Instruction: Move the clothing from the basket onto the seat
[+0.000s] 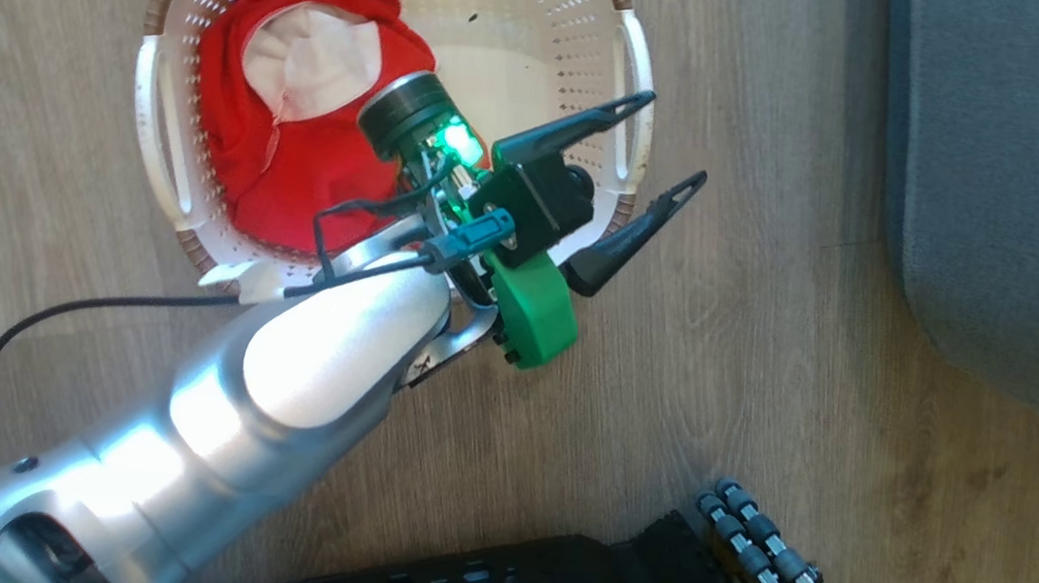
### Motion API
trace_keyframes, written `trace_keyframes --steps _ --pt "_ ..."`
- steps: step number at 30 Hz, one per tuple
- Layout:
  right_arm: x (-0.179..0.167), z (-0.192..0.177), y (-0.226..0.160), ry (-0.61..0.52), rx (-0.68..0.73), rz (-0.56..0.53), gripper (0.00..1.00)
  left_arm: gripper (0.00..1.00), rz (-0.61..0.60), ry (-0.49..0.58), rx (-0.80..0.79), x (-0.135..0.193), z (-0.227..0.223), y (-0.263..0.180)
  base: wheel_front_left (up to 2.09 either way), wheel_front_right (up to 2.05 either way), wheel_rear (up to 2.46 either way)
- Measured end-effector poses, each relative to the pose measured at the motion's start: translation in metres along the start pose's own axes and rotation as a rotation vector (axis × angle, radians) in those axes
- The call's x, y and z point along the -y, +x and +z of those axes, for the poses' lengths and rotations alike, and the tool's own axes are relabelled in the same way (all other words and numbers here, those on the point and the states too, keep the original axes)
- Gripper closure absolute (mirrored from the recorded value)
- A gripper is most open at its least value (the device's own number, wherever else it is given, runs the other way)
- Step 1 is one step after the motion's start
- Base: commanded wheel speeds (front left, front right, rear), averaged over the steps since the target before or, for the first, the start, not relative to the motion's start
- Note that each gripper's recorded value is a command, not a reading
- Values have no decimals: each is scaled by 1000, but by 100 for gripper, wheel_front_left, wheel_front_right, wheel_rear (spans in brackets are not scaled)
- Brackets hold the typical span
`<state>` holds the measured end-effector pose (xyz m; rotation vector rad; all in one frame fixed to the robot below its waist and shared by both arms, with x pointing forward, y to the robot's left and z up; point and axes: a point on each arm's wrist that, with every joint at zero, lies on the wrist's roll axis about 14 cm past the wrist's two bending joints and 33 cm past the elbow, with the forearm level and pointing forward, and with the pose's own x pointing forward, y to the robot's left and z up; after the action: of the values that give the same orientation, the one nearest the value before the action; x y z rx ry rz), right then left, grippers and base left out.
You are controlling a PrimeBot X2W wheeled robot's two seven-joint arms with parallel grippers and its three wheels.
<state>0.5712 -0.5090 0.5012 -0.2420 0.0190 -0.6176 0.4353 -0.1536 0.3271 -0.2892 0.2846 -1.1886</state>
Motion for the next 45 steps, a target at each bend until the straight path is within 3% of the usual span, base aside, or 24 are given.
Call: trace_keyframes --steps 3,9,11,12,14,19,24,37,45 --pt "-14 -22 -5 31 -48 13 100 0 20 -2 -2 -6 -1 -3 0 0 0" --pt "-6 -61 -34 52 -152 6 100 0 36 20 12 -7 12 -5 0 0 0" --pt "-7 -73 -47 65 -185 15 65 0 40 22 18 -5 16 -5 0 0 0" --pt "-7 -76 -52 72 -194 19 53 0 42 23 19 -4 18 -6 0 0 0" --pt "-4 -73 -59 101 -186 15 0 0 42 30 21 0 22 -7 0 0 0" --pt "6 -61 -73 130 -149 18 0 0 54 52 44 6 41 -9 0 0 0" --pt "-4 -64 -98 95 -168 99 0 0 91 66 58 8 55 -18 0 0 0" --pt "-86 -24 -142 197 -75 350 0 0 290 71 118 -8 93 -64 0 0 0" --pt "-141 36 -176 290 52 534 0 0 493 67 163 -24 112 -119 0 0 0"
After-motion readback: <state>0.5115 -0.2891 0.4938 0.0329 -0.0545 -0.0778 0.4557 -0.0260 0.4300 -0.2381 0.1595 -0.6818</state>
